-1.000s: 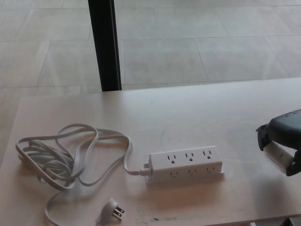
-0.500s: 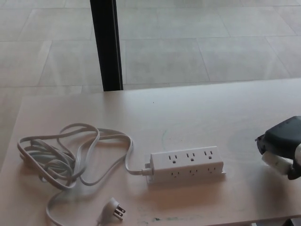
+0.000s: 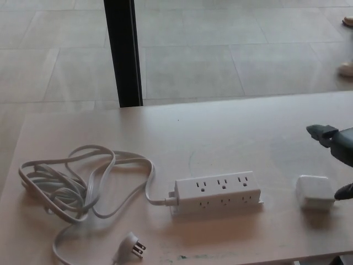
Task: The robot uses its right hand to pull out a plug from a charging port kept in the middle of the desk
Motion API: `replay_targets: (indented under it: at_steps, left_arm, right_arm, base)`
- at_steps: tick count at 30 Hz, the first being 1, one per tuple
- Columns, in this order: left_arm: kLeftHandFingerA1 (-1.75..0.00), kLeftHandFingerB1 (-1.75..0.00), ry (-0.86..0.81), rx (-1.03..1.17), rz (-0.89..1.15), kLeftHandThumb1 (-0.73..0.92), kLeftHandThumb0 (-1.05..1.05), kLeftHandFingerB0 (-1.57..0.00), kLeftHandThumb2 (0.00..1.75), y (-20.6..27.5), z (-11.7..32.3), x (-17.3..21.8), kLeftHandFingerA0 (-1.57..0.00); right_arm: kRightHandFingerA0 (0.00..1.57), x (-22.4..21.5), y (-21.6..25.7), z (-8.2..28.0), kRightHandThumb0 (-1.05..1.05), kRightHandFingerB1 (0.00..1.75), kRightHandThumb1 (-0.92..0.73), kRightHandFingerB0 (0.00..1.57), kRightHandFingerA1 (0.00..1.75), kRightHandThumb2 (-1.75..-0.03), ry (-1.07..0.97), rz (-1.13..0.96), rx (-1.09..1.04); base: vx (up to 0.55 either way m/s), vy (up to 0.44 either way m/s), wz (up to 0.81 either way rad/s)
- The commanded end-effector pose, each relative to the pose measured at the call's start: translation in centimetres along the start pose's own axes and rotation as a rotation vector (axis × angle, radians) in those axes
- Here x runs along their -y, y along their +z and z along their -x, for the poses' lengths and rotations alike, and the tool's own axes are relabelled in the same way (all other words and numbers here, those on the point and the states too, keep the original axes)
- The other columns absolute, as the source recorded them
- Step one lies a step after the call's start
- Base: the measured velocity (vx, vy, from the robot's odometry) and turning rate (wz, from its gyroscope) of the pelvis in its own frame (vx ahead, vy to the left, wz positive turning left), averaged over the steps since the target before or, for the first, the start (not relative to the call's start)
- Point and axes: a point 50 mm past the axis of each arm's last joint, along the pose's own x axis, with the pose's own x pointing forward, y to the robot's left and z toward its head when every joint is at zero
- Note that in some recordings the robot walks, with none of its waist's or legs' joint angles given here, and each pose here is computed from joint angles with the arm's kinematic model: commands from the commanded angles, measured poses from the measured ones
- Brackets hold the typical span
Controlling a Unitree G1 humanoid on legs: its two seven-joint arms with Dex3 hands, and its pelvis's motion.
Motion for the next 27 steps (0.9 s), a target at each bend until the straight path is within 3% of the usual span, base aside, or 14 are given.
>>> replay_targets:
  at_steps: [1,6,8,9,10,12,15,16,20,21,22,24,26,27]
  left_arm:
    - [-0.62,-0.52,0.019,0.021,0.015,0.85,-1.05,-1.01,0.67,0.6,-0.1,-0.6,-1.07]
    - [-0.63,-0.52,0.016,0.025,0.010,0.84,-1.05,-0.98,0.66,0.7,0.0,-0.7,-1.04]
    - [-0.63,-0.56,0.014,0.024,0.012,0.59,-1.05,-0.96,1.17,0.7,0.0,-0.7,-1.02]
    - [-0.63,-0.53,0.020,0.034,0.005,0.84,-1.05,-0.98,0.66,1.1,-0.1,-1.1,-1.04]
    - [-0.65,-0.56,0.018,0.035,0.005,0.58,-1.04,-0.96,1.14,1.0,-0.1,-1.1,-1.04]
    - [-0.63,-0.53,0.020,0.036,0.005,0.84,-1.05,-0.99,0.66,1.0,0.0,-1.2,-1.06]
    - [-0.64,-0.57,0.021,0.028,0.008,0.58,-1.02,-0.95,1.15,1.0,-0.1,-1.2,-0.99]
    - [-0.63,-0.52,0.018,0.029,0.012,0.84,-1.05,-0.98,0.66,1.0,-0.1,-1.2,-1.03]
    - [-0.63,-0.53,0.020,0.030,-0.006,0.84,-1.05,-0.98,0.67,1.0,0.0,-1.5,-1.03]
    - [-0.63,-0.52,0.019,0.032,-0.008,0.84,-1.05,-0.98,0.65,1.1,0.0,-1.5,-1.04]
    - [-0.63,-0.56,0.017,0.027,-0.006,0.57,-1.05,-0.96,1.16,1.1,0.0,-1.5,-1.00]
    - [-0.63,-0.53,0.018,0.025,0.008,0.83,-1.05,-0.98,0.66,1.0,0.0,-1.4,-1.01]
    - [-0.66,-0.57,0.020,0.025,0.007,0.57,-1.04,-0.95,1.15,1.0,0.0,-1.4,-1.01]
    - [-0.64,-0.54,0.022,0.025,0.007,0.83,-1.05,-0.96,0.66,1.0,0.0,-1.5,-1.02]
  right_arm:
    - [0.78,0.9,-2.9,1.5,-0.76,0.00,-0.47,0.00,1.35,-0.57,-0.032,-0.230,-0.033]
    - [1.00,1.7,-7.8,4.9,-0.76,0.25,-0.45,0.06,1.22,-0.83,-0.150,-0.402,-0.139]
    - [0.99,1.8,-9.1,6.2,-0.74,0.24,-0.58,0.09,1.22,-0.59,-0.199,-0.450,-0.168]
    - [1.05,1.6,-11.7,8.3,-0.72,0.39,-0.49,0.06,1.11,-0.85,-0.310,-0.598,-0.229]
    - [1.04,1.6,-12.9,9.5,-0.66,0.29,-0.63,0.11,1.11,-0.59,-0.356,-0.636,-0.266]
    - [1.05,1.5,-15.4,12.2,-0.74,0.33,-0.67,0.09,1.12,-0.60,-0.435,-0.725,-0.391]
    - [1.14,-0.7,-19.7,17.8,-0.98,0.68,-0.69,0.00,1.17,-0.63,-0.619,-0.880,-0.632]
    - [1.22,-1.6,-20.6,19.3,-1.03,0.64,-0.55,0.00,1.19,-0.77,-0.675,-0.914,-0.682]
    - [1.27,-4.9,-21.9,22.6,-1.05,0.53,-0.52,0.00,1.17,-0.99,-0.844,-1.171,-0.849]
    - [1.28,-6.2,-22.0,23.5,-1.02,0.59,-0.64,0.00,1.03,-0.61,-0.951,-1.299,-0.907]
    - [1.25,-7.0,-21.7,24.0,-0.96,0.50,-0.67,0.00,1.03,-0.61,-1.027,-1.360,-0.933]
    - [1.08,-10.2,-21.2,25.2,-0.99,0.39,-0.54,0.00,1.14,-0.83,-1.133,-1.460,-1.037]
    - [1.11,-10.7,-21.0,25.2,-0.95,0.44,-0.68,0.00,1.10,-0.60,-1.149,-1.486,-1.051]
    - [1.08,-12.1,-20.5,25.0,-0.93,0.48,-0.67,0.00,1.05,-0.60,-1.192,-1.581,-1.082]
  base:
    - [0.00,0.000,0.00]
    - [0.00,0.000,0.00]
    - [0.00,0.000,0.00]
    - [0.00,0.000,0.00]
    - [0.00,0.000,0.00]
    - [0.00,0.000,0.00]
    - [0.00,0.000,0.00]
    - [0.00,0.000,0.00]
    - [0.00,0.000,0.00]
    - [0.00,0.000,0.00]
    - [0.00,0.000,0.00]
    - [0.00,0.000,0.00]
    - [0.00,0.000,0.00]
    - [0.00,0.000,0.00]
